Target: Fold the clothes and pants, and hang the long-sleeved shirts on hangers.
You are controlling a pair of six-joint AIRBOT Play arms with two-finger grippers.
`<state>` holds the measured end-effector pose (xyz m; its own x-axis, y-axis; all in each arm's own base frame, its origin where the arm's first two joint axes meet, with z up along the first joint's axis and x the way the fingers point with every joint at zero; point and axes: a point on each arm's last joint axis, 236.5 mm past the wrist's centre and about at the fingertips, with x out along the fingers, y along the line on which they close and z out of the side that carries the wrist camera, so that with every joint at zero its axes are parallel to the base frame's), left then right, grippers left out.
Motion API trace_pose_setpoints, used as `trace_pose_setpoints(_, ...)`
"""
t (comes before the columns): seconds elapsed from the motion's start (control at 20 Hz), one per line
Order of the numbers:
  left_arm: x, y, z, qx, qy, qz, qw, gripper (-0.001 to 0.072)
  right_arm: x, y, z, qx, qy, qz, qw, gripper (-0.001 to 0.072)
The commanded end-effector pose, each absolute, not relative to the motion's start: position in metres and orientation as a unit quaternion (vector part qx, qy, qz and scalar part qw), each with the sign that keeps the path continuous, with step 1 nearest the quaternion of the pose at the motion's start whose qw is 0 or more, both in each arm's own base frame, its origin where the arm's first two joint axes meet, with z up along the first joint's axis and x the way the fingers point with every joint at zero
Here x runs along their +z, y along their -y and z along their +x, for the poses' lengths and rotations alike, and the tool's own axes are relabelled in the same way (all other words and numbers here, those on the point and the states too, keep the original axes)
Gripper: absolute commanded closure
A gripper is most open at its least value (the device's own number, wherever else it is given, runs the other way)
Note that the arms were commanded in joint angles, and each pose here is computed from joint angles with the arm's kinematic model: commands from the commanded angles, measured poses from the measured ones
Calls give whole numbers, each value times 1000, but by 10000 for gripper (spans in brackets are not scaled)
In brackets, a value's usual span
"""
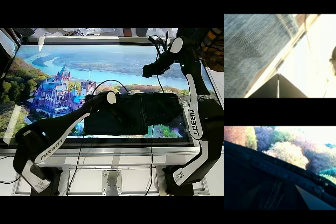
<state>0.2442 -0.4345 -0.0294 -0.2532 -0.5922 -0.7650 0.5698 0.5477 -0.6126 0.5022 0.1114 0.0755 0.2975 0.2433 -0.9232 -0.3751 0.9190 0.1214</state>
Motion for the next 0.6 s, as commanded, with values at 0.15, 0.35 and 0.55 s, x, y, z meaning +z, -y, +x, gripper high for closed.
trace_pose_setpoints(0.15,0,382,307,-395,-584,38,709,679,69,-101,469,185,-619,-52,761,253)
trace_pose_setpoints(0.35,21,298,352,-310,-584,63,748,679,40,-94,443,177,-673,-38,717,253)
trace_pose_setpoints(0.55,41,235,378,-258,-590,23,765,678,-5,-91,407,180,-733,-18,656,252)
